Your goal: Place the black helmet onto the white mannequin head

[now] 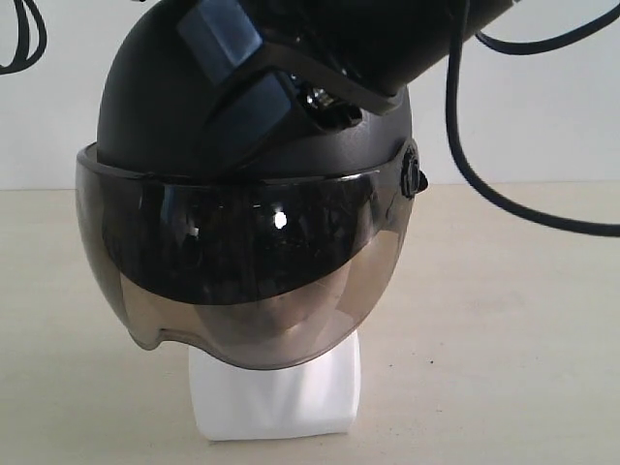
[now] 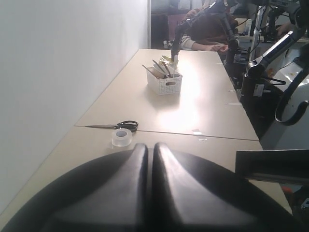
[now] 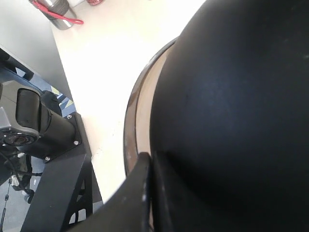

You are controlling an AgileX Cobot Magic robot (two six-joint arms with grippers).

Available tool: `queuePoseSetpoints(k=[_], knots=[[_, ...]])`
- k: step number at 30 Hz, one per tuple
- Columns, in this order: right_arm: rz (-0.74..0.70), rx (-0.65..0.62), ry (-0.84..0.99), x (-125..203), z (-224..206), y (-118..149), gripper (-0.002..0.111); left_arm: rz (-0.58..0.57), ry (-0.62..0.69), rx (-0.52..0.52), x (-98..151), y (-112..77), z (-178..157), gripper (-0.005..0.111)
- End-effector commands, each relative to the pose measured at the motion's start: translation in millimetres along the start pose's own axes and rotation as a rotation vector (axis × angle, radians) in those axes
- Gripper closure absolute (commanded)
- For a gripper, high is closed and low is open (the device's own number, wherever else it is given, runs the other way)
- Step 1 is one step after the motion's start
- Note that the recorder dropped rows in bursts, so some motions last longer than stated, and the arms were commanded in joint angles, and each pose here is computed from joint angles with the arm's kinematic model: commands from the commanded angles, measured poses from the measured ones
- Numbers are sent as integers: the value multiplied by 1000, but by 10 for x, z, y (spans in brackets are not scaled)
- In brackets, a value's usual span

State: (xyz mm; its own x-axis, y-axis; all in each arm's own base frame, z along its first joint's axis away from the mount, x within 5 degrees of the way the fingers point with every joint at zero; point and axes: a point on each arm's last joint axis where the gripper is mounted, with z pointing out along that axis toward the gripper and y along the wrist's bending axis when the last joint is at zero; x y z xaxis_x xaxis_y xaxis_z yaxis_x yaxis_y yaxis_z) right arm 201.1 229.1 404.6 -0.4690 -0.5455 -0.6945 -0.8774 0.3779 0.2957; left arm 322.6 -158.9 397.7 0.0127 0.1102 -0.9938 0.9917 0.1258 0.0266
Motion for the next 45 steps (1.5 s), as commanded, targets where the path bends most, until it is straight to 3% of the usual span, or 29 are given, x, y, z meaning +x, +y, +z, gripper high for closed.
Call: queuePoseSetpoints(k=[1,19,26,30,35,45], knots=[[9,3,112,123,176,-108,108,-16,88,25,191,27,75,102],[40,1,143,269,300,-163,108,-16,88,25,191,27,75,102],[-37,46,1,137,-63,14,108,-16,88,25,191,27,75,102],[-106,146,-107,52,-483,170,108,-16,88,25,191,27,75,102],[-83,399,-176,166,-942,208,108,-16,88,25,191,27,75,102],[65,599,-98,696,-1048,114,108,33,70,17,7,-101,5,102]])
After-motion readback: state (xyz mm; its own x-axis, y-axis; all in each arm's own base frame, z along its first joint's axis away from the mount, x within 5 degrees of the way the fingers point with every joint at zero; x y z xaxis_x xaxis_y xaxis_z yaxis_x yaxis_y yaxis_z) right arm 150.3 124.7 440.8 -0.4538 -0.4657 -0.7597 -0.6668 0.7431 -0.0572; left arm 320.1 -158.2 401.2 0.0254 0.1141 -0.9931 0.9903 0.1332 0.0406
